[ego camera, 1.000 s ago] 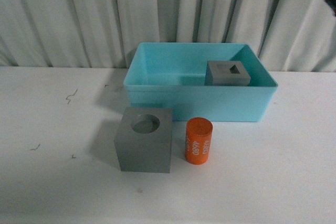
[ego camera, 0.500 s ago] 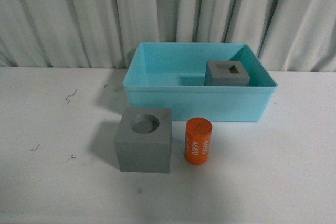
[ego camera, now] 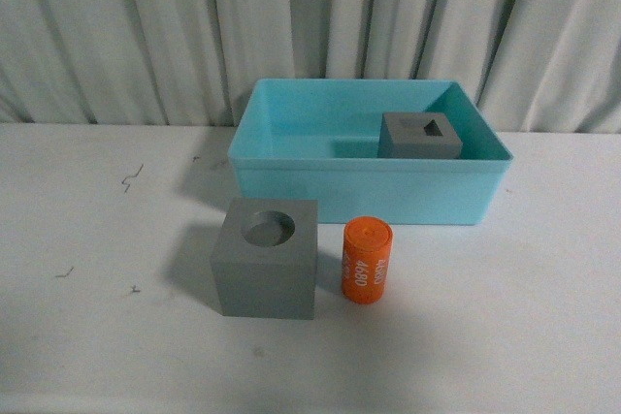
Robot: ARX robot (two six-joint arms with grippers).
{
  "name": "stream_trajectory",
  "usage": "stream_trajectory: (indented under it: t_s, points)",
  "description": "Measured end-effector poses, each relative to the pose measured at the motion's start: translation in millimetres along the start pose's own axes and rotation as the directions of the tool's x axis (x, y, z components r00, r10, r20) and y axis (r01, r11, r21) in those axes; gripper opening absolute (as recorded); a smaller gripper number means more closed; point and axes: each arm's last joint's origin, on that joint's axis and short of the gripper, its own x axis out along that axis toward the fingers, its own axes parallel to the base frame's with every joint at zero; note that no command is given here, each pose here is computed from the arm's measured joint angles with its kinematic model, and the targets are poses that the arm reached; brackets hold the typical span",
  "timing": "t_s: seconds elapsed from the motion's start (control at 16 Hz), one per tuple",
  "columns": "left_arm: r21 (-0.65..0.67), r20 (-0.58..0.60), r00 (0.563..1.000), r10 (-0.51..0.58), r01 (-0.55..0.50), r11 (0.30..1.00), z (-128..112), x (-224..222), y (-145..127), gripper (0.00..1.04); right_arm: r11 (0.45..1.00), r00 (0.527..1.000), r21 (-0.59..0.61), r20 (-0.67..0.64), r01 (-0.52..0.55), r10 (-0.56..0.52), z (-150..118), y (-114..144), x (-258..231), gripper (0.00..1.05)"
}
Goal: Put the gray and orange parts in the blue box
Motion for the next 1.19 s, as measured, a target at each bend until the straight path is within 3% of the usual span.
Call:
stream_trajectory:
  t_s: [1.19]
  points:
    - [0.0,0.0,1.0,0.0,0.0,1.0,0.0,0.0,0.0,0.98,1.0,1.0,-0.001,0.013,0.0,0.0,5.9,0.0,-64.6,0.02]
